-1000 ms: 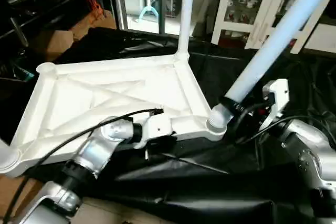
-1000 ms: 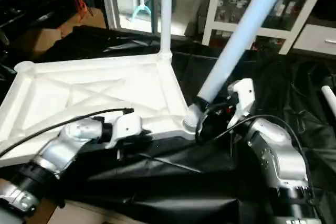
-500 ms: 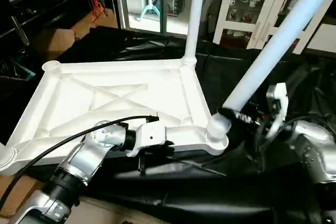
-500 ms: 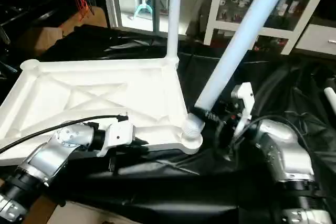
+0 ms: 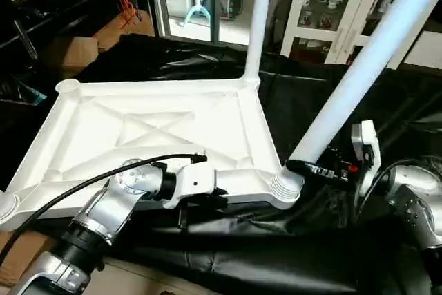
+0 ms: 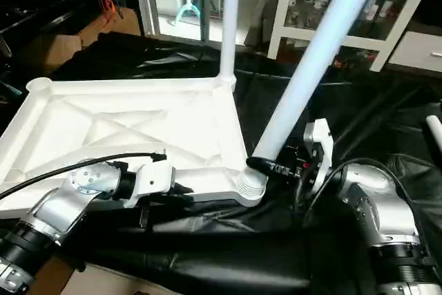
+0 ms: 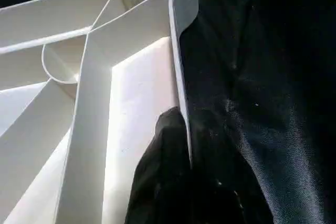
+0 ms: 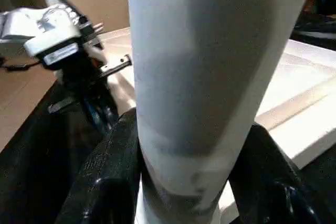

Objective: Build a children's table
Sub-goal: Insert table leg to table base

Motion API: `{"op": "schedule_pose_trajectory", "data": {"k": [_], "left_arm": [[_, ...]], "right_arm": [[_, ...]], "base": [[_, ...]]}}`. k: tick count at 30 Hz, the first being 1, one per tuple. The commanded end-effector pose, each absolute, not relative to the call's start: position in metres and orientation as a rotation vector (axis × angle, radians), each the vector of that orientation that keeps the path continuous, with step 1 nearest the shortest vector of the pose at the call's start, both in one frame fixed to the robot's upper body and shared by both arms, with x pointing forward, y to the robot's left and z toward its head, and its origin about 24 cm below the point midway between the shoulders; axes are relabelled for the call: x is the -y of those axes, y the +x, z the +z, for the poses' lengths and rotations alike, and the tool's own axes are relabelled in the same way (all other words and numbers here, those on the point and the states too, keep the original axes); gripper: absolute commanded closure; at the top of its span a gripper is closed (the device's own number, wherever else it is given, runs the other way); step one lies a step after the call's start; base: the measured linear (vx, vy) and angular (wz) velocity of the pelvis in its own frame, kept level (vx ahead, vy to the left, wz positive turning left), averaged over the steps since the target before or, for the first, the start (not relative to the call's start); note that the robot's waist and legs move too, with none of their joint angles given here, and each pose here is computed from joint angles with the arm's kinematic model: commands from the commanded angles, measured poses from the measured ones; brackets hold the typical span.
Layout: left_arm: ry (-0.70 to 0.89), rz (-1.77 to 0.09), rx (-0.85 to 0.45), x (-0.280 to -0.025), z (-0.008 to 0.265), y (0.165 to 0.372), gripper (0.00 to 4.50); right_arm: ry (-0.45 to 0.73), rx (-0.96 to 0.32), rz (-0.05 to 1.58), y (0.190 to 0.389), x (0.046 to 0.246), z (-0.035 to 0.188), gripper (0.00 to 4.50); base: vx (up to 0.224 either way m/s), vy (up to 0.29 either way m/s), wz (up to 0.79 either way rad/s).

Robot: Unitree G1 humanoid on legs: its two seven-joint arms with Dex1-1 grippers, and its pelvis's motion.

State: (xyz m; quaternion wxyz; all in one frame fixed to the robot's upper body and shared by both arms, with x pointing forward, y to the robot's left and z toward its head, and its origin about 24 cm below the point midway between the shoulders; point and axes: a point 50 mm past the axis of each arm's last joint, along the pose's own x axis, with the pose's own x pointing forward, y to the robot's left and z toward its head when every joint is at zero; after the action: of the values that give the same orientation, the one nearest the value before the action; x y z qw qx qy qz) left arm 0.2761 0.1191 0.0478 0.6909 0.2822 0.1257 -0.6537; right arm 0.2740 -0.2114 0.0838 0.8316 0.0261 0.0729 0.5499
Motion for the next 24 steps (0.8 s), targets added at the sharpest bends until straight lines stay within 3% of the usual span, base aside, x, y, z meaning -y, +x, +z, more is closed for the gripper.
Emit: {"op": "schedule_pose_trajectory", "data": {"k": [1, 12, 18, 19, 24], "left_arm": [[0.627, -1.537, -0.383, -0.124, 0.028, 0.263, 4.50], [0.584, -1.592, -0.306, -0.119, 0.041, 0.259, 4.50], [0.595, -1.571, -0.312, -0.122, 0.041, 0.261, 4.50], [0.600, -1.566, -0.315, -0.123, 0.041, 0.261, 4.50], [0.600, -1.566, -0.315, -0.123, 0.041, 0.261, 4.50]], "right_arm": [[0.029, -0.239, 1.197, 0.268, 0.216, 0.074, 2.66], [0.044, -0.466, 1.335, 0.249, 0.227, 0.053, 2.66], [-0.057, -0.536, 1.358, 0.242, 0.231, 0.038, 2.66], [-0.127, -0.566, 1.361, 0.240, 0.233, 0.030, 2.66], [-0.127, -0.566, 1.361, 0.240, 0.233, 0.030, 2.66]], "base": [[0.000, 0.000, 0.00], [0.000, 0.000, 0.00], [0.000, 0.000, 0.00], [0.000, 0.000, 0.00], [0.000, 0.000, 0.00]]}}
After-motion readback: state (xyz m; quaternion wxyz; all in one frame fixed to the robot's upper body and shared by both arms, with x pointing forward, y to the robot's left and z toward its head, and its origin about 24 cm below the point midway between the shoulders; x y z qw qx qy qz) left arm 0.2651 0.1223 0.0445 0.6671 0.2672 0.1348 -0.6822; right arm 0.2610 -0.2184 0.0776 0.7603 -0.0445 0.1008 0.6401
